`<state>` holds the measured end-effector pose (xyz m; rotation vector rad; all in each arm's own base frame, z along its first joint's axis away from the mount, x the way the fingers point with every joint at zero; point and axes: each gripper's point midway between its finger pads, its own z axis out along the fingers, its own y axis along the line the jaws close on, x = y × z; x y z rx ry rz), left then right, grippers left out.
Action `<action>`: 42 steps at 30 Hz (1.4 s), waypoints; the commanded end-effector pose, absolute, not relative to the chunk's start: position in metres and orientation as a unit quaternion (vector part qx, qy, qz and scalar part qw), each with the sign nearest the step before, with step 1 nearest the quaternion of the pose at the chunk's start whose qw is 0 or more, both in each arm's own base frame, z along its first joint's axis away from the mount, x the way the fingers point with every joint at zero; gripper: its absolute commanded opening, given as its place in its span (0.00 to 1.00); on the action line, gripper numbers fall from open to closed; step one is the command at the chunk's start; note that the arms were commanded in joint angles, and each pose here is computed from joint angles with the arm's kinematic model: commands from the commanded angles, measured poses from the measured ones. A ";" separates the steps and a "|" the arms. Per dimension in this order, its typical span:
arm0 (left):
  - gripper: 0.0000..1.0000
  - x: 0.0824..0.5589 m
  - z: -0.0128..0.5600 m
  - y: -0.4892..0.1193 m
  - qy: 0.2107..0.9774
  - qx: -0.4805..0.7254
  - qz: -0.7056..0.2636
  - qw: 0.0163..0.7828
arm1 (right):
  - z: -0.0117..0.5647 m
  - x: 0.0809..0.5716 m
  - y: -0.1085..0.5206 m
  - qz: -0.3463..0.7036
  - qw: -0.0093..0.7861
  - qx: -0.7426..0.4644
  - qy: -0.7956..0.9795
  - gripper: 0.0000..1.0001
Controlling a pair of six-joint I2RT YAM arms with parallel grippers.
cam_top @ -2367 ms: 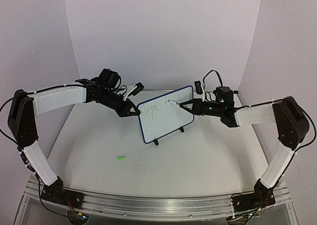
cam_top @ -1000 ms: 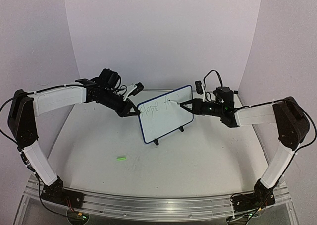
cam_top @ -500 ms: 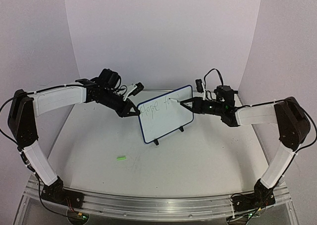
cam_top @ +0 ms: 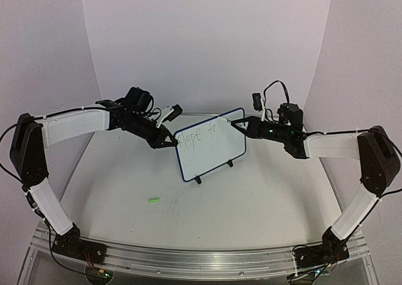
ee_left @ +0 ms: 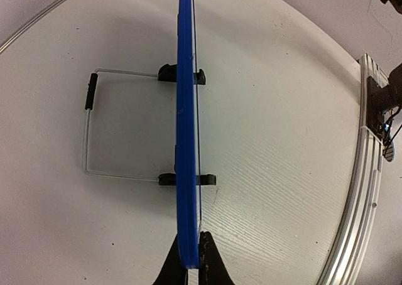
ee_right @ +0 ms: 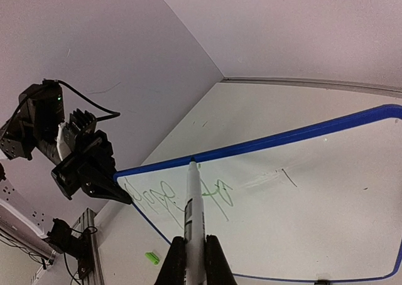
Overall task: Write a sentence on the whiteboard
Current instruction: Write on the whiteboard with the whiteboard marker without the cap.
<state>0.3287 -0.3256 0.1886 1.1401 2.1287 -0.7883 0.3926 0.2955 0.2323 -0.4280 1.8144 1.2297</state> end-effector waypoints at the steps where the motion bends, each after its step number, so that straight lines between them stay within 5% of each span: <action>1: 0.00 0.330 0.171 -0.321 0.813 0.435 -0.270 0.277 | 0.230 0.397 0.296 0.495 0.442 -0.175 0.727 0.00; 42: 0.00 0.331 0.171 -0.321 0.813 0.435 -0.270 0.277 | 0.182 0.398 0.287 0.467 0.413 -0.140 0.769 0.00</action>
